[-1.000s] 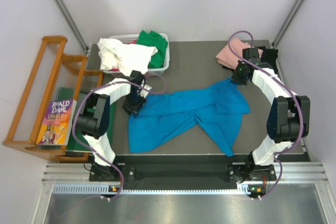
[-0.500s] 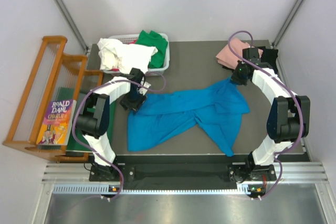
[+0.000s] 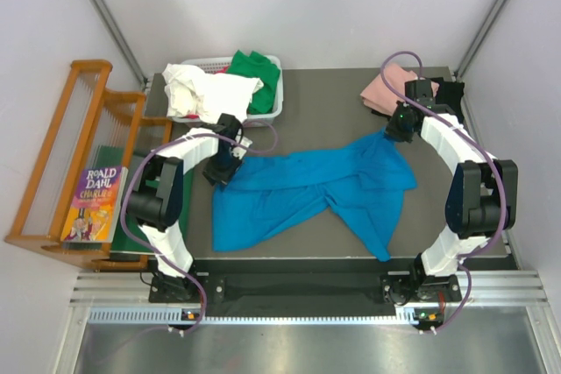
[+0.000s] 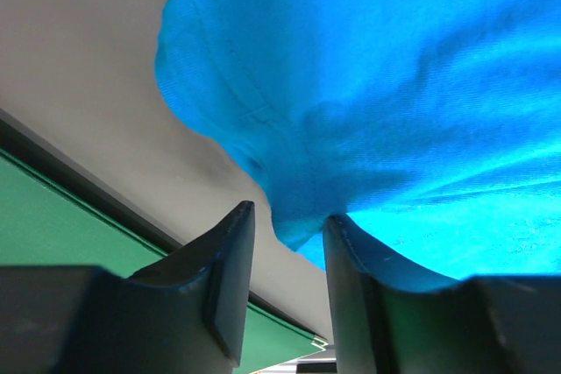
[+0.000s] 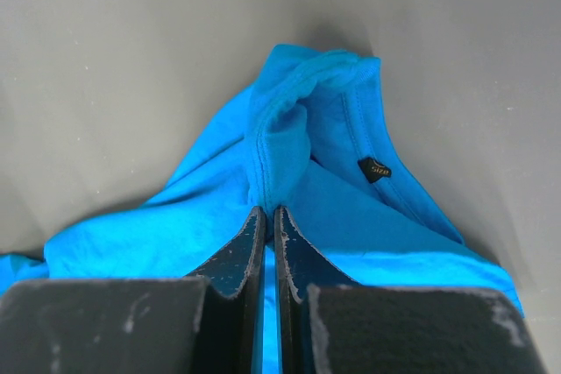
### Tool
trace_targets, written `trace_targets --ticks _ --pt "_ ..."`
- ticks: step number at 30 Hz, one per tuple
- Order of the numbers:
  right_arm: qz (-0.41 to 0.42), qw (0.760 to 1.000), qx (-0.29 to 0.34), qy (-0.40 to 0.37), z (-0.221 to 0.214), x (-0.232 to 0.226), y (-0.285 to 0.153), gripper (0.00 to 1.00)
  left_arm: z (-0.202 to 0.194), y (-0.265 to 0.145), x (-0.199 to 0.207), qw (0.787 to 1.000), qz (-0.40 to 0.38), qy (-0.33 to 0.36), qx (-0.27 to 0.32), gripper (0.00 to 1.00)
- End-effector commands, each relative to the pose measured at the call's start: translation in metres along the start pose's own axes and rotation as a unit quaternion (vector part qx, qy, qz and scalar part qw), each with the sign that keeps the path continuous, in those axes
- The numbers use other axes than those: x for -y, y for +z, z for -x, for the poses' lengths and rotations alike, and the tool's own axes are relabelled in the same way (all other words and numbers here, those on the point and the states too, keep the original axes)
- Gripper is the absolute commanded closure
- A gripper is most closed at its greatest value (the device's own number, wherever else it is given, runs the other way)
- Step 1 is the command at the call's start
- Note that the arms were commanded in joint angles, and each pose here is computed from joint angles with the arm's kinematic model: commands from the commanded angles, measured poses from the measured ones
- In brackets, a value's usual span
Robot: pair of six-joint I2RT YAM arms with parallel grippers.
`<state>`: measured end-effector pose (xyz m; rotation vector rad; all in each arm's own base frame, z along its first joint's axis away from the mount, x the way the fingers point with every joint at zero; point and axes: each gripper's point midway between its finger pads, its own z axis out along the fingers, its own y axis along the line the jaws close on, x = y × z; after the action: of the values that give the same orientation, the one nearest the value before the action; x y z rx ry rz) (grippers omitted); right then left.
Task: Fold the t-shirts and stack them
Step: Flatten the tshirt out
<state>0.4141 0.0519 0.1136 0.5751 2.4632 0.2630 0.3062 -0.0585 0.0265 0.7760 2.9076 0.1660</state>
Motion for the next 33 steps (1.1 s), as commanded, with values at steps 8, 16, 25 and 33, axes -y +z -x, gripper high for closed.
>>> trace_targets --ticks 8,16,25,33 --pt "0.028 0.999 0.038 -0.004 0.0197 -0.0113 -0.0176 1.0 0.0123 -0.0042 0.0033 1.0 0.009 0.008 0.017 0.58" --pt "0.027 0.999 0.037 -0.003 0.0192 -0.0105 -0.0163 1.0 0.0111 -0.0037 0.0064 1.0 0.013 0.013 0.014 0.77" --pt "0.03 0.999 0.038 -0.005 0.0218 -0.0133 -0.0181 1.0 0.0073 0.0001 0.0077 1.0 0.017 0.015 0.007 0.76" --pt "0.029 0.999 0.036 -0.005 0.0212 -0.0129 -0.0168 1.0 0.0074 -0.0005 0.0075 1.0 0.017 0.019 0.005 0.74"
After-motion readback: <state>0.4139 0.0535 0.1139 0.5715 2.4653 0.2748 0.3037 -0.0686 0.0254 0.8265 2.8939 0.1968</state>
